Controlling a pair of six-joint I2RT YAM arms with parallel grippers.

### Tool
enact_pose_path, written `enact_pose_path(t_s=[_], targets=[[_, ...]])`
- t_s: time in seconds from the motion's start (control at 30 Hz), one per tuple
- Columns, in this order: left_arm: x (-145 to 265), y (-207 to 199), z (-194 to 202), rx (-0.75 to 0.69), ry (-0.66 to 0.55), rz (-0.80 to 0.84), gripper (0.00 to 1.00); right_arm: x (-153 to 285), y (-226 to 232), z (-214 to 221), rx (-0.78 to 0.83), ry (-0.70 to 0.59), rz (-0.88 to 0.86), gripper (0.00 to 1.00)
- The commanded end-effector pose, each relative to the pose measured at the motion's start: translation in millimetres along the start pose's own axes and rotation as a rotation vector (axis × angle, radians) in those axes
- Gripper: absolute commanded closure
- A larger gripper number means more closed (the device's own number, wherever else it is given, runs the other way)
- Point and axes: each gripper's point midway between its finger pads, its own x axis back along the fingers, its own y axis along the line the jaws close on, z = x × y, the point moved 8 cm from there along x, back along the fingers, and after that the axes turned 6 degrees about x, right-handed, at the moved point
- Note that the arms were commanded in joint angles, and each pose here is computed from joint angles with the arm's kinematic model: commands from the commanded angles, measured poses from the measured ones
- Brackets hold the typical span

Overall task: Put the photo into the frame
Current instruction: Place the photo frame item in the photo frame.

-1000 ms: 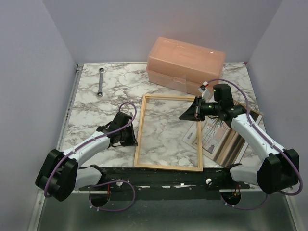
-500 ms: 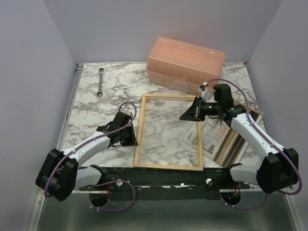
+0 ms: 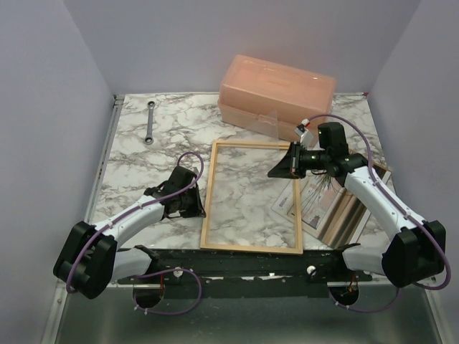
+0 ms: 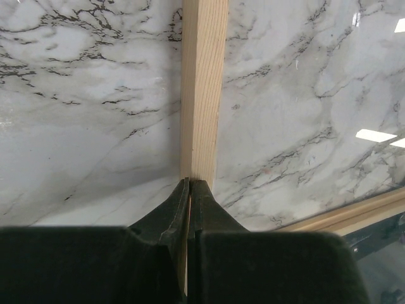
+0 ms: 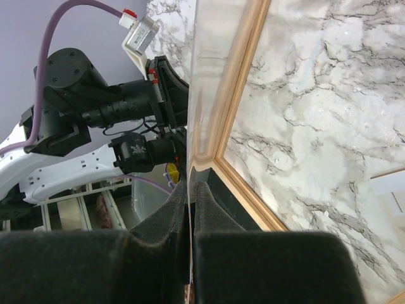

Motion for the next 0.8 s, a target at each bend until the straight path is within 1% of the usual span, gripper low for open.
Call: enact_pose_path(t_s=[0.0, 0.1, 0.4, 0.67, 0.77], targets=[[-8.7, 22.0, 16.0, 0.007, 0.065, -0.108, 0.97, 1.0, 8.2, -5.2, 0.040, 0.013, -0.022, 1.00], [-9.3, 22.3, 16.2, 0.008, 0.068, -0.109, 0.96, 0.1, 6.4, -4.5, 0.039, 0.016, -0.018, 1.00], [-9.2, 22.0, 16.4, 0.008, 0.072, -0.108, 0.97, -8.3, -13.1, -1.4, 0.005, 0.044, 0.076, 1.00], [-9.1, 21.8, 16.8, 0.006, 0.077, -0.105, 0.99, -8.4, -11.1, -11.4, 0.017, 0.064, 0.110, 1.00], [-9.4, 21.8, 16.6, 0.006, 0.077, -0.106, 0.99, -5.4, -5.4, -15.6, 0.025, 0.053, 0.108, 1.00]])
